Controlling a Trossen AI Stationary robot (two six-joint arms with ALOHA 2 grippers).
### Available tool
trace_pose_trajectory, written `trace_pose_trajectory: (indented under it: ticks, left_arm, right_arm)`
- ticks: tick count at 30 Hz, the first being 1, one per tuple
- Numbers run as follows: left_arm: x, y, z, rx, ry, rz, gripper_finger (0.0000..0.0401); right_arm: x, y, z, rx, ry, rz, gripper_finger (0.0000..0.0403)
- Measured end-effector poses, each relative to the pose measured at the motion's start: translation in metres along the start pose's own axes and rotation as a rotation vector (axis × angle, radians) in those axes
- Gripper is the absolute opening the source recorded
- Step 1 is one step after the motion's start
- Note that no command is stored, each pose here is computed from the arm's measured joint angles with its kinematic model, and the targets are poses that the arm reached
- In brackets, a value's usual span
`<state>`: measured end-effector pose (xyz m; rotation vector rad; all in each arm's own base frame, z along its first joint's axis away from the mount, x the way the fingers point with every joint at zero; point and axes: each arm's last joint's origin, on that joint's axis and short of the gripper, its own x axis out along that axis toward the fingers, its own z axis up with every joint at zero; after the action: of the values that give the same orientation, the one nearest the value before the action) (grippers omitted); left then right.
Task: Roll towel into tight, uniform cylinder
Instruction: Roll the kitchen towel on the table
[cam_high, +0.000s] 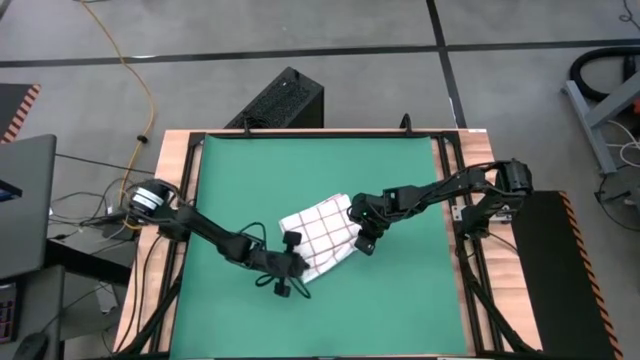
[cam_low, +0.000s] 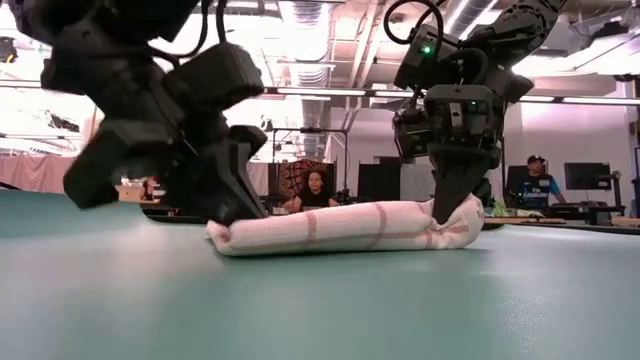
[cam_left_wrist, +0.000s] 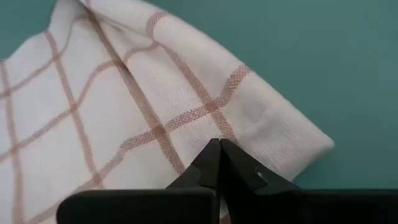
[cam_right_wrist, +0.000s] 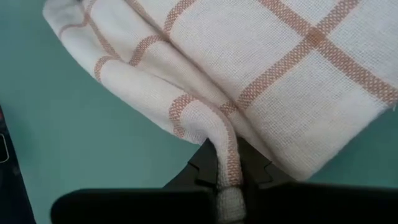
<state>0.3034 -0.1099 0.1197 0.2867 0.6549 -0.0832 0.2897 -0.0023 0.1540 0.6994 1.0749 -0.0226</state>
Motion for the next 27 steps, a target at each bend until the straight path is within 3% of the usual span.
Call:
trace_pose_trajectory:
  ticks: [6,17,21,27]
  left_arm:
    - [0.010,0.003,-0.009,-0.058,0.043,0.005,0.0000]
    - [0.015,0.025,-0.018,-0.278,0.153,-0.300,0.0000]
    - [0.016,0.025,-0.018,-0.277,0.137,-0.394,0.0000]
    - [0.015,0.019,-0.016,-0.245,0.113,-0.418,0.0000]
  right_arm:
    - [-0.001,0.002,0.000,-0.003,0.013,0.035,0.0037]
    - [-0.007,-0.009,0.011,0.025,-0.018,0.069,0.0037]
    - [-0.003,-0.017,0.012,0.055,-0.003,0.055,0.0037]
    - [0.019,-0.026,0.015,0.064,0.018,0.067,0.0037]
